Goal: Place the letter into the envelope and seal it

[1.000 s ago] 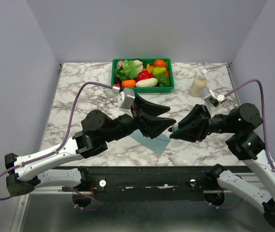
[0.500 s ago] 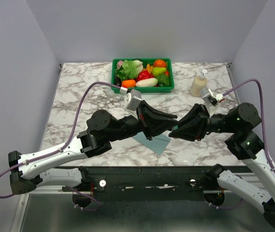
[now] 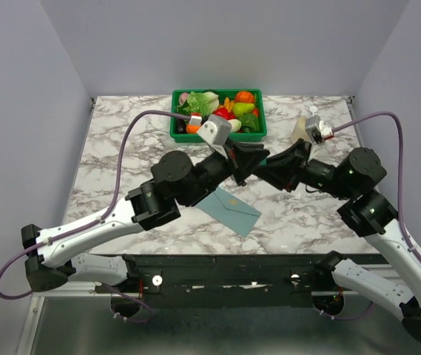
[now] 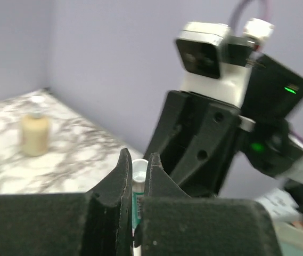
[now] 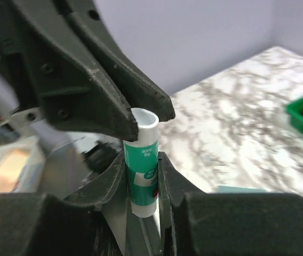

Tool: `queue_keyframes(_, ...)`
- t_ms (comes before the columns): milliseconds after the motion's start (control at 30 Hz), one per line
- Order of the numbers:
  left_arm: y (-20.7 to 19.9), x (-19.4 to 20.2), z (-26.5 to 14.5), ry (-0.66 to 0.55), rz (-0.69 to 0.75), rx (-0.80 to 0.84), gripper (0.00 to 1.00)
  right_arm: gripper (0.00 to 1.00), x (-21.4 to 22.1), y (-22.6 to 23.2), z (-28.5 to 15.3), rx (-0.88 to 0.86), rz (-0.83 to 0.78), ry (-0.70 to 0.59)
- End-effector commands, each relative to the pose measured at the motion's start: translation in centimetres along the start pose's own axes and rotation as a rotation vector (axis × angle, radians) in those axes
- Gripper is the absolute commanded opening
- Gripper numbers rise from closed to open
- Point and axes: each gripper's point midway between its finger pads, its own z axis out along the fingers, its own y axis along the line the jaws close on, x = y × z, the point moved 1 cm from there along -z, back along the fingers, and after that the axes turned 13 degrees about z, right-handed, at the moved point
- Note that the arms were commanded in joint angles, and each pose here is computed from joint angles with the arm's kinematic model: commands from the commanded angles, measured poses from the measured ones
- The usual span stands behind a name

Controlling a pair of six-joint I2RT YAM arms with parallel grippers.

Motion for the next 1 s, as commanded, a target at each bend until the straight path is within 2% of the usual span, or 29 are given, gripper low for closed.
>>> queue_keyframes(0, 6.8, 2.7, 1.9, 0.101, 0.147, -0.409, 0.00, 0.01, -3.3, -8.0, 1.3, 0.364, -0.078, -0.180)
queue_keyframes(33, 7.5, 4.4, 3.2, 0.135, 0.183, -0.448, 0.00, 0.01, -3.7, -9.0, 1.3, 0.403, -0.092, -0.212)
queue_keyframes(67, 8.2, 4.7, 3.8, 0.149, 0.228, -0.490, 0.00, 0.01, -4.4, -10.4, 1.1, 0.470, -0.103, -0.261)
queue_keyframes(100, 8.5, 3.3, 4.7, 0.123, 0.222, -0.532, 0.00, 0.01, -4.8, -11.3, 1.6, 0.492, -0.112, -0.288)
queue_keyframes(133, 9.5, 5.1, 5.8, 0.160, 0.248, -0.594, 0.00, 0.01, -5.1, -11.9, 1.6, 0.516, -0.126, -0.302)
queue_keyframes(167, 9.7, 5.2, 6.4, 0.164, 0.259, -0.609, 0.00, 0.01, -5.5, -12.7, 1.6, 0.553, -0.132, -0.321)
queue_keyframes(200, 9.5, 3.6, 7.2, 0.134, 0.256, -0.615, 0.08, 0.01, -5.6, -13.1, 1.9, 0.564, -0.132, -0.328)
queue_keyframes(267, 9.2, 3.7, 8.6, 0.134, 0.263, -0.603, 0.31, 0.01, -5.6, -13.2, 2.1, 0.564, -0.125, -0.321)
queue_keyframes(300, 8.9, 2.5, 9.0, 0.108, 0.252, -0.590, 0.57, 0.01, -5.2, -13.3, 2.1, 0.561, -0.113, -0.311)
queue_keyframes(367, 8.3, 0.9, 8.9, 0.067, 0.230, -0.559, 0.73, 0.01, -5.0, -12.3, 1.7, 0.532, -0.095, -0.315)
queue_keyframes(400, 8.2, 0.6, 8.5, 0.061, 0.226, -0.553, 0.85, 0.01, -4.9, -12.2, 1.5, 0.530, -0.087, -0.315)
queue_keyframes(433, 8.0, -1.1, 7.6, 0.025, 0.204, -0.546, 0.89, 0.01, -4.4, -11.8, 0.9, 0.530, -0.072, -0.309)
queue_keyframes(500, 8.0, -1.1, 6.3, 0.019, 0.195, -0.529, 0.94, 0.01, -3.9, -11.5, 0.1, 0.535, -0.059, -0.304)
queue_keyframes(533, 7.8, -3.1, 4.7, -0.025, 0.170, -0.522, 0.94, 0.01, -3.4, -11.4, -0.3, 0.539, -0.050, -0.291)
queue_keyframes(567, 7.9, -3.4, 3.9, -0.037, 0.162, -0.518, 0.95, 0.01, -2.9, -10.4, -0.7, 0.509, -0.044, -0.271)
queue_keyframes(600, 8.2, -2.0, 3.1, -0.009, 0.171, -0.513, 0.95, 0.01, -2.3, -10.0, -0.9, 0.492, -0.037, -0.245)
queue_keyframes(633, 8.3, -3.1, 1.7, -0.029, 0.159, -0.510, 0.95, 0.01, -2.1, -9.3, -1.0, 0.465, -0.038, -0.228)
queue_keyframes(700, 8.8, -1.3, 0.2, 0.024, 0.169, -0.514, 0.95, 0.01, -1.5, -6.8, -1.1, 0.359, -0.037, -0.181)
queue_keyframes(767, 9.0, -1.1, -1.4, 0.039, 0.167, -0.509, 0.95, 0.01, -0.2, -4.6, -1.0, 0.244, -0.017, -0.107)
queue_keyframes(967, 8.1, 1.7, -2.3, 0.101, 0.153, -0.424, 0.93, 0.01, 1.9, 0.0, -1.2, 0.003, 0.039, 0.029)
